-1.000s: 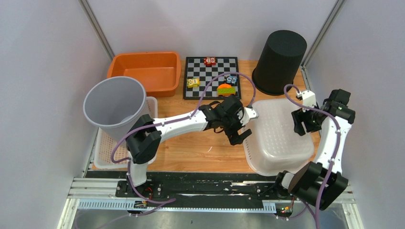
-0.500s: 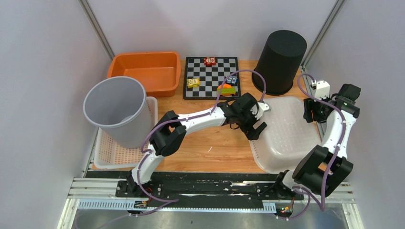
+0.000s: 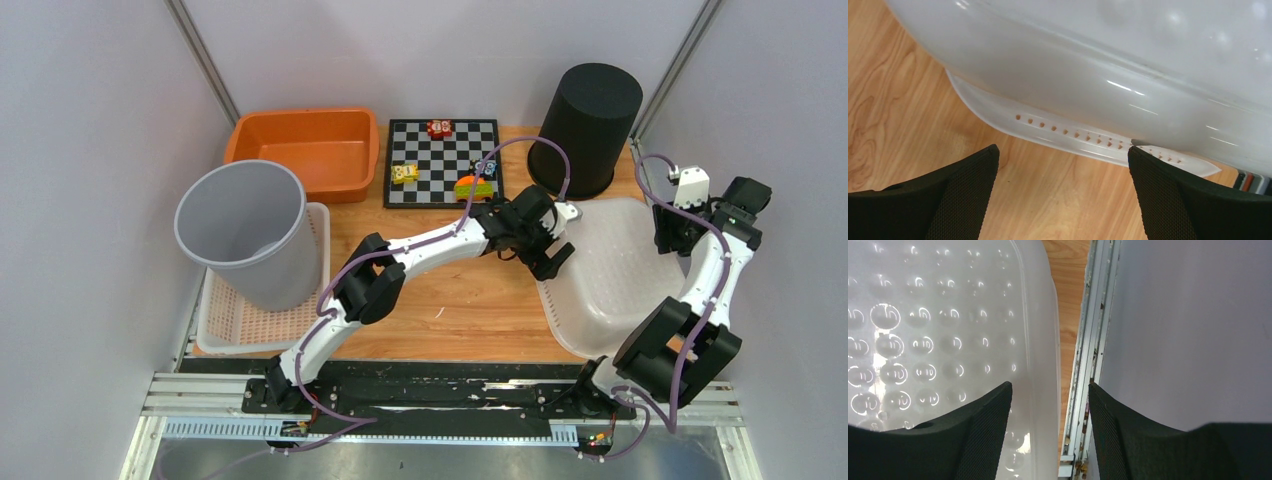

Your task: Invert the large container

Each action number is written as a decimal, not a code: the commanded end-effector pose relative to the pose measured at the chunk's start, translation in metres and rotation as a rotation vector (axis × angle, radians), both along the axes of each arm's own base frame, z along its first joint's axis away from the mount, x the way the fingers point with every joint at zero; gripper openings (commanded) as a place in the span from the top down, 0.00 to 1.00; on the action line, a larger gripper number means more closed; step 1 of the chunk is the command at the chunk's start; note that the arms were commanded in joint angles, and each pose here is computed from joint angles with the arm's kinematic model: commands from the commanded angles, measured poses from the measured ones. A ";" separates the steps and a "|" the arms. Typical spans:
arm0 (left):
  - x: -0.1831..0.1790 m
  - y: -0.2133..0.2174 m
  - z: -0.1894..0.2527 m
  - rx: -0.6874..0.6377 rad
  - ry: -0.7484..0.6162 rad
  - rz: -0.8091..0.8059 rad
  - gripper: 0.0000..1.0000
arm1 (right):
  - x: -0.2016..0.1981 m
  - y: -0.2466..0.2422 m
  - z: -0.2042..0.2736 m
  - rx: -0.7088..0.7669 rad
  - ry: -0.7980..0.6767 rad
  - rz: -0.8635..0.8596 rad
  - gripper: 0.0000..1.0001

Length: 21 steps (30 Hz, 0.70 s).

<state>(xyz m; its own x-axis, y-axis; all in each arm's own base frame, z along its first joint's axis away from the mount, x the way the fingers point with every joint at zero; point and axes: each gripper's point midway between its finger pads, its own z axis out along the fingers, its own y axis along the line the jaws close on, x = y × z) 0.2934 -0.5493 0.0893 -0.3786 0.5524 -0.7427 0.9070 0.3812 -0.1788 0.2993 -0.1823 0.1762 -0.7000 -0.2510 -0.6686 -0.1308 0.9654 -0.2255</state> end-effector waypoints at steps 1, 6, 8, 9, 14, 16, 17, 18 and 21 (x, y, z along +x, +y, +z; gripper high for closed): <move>0.019 -0.012 0.005 -0.018 -0.073 0.057 0.00 | -0.044 0.003 -0.040 0.049 0.170 -0.060 0.39; 0.028 -0.017 0.005 -0.026 -0.092 0.071 0.00 | -0.055 0.008 -0.042 0.044 0.179 -0.060 0.39; 0.031 -0.020 0.008 -0.035 -0.099 0.078 0.00 | -0.057 0.011 -0.042 0.044 0.177 -0.057 0.39; 0.032 -0.022 0.008 -0.036 -0.102 0.080 0.00 | -0.057 0.012 -0.042 0.046 0.175 -0.054 0.39; 0.038 -0.023 0.007 -0.033 -0.123 0.099 0.00 | -0.061 0.025 -0.042 0.096 0.184 -0.021 0.39; 0.042 -0.022 0.008 -0.029 -0.135 0.110 0.00 | -0.064 0.034 -0.042 0.127 0.190 0.003 0.39; 0.043 -0.022 0.007 -0.026 -0.139 0.116 0.00 | -0.066 0.038 -0.040 0.139 0.190 0.013 0.39; 0.044 -0.021 0.007 -0.023 -0.142 0.121 0.00 | -0.068 0.042 -0.040 0.148 0.193 0.021 0.39; 0.045 -0.021 0.007 -0.019 -0.148 0.129 0.00 | -0.075 0.052 -0.040 0.164 0.199 0.043 0.39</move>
